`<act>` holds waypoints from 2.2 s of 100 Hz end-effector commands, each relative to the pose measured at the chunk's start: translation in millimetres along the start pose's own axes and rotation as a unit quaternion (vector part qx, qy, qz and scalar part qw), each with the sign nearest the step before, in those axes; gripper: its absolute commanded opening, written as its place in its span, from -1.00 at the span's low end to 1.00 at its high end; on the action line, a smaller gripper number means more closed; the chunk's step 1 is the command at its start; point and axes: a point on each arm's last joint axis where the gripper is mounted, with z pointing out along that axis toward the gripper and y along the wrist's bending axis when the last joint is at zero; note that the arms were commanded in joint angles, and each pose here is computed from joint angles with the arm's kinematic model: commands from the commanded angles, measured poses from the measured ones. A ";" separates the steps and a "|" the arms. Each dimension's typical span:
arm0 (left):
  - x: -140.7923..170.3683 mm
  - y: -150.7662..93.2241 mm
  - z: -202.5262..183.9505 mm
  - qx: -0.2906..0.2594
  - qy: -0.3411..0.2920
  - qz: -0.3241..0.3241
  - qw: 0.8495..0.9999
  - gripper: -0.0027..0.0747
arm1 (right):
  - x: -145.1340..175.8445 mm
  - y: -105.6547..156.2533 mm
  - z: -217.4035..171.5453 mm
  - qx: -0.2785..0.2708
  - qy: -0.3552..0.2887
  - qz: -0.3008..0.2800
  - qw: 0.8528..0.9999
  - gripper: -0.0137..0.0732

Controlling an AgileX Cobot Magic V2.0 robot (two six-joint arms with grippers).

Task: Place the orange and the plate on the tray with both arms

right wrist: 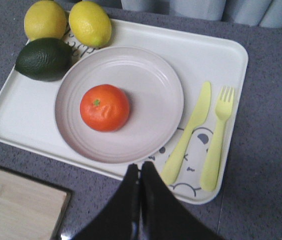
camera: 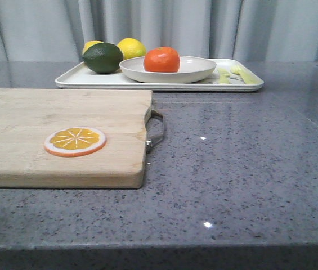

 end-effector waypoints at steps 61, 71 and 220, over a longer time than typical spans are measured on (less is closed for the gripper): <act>-13.8 -0.2 -2.8 -0.003 -0.045 -0.007 0.999 -0.98 | 164.0 -10.6 -139.1 0.007 -0.167 -0.004 0.986 -0.77; -13.8 -0.2 -2.8 -0.003 -0.045 -0.007 0.999 -0.98 | 190.1 -15.3 -145.2 0.017 -0.180 -0.014 0.983 -0.77; -12.3 2.7 -2.5 -0.020 -0.038 0.025 0.999 -0.98 | 243.9 -20.7 -172.5 0.018 -0.251 -0.027 0.967 -0.77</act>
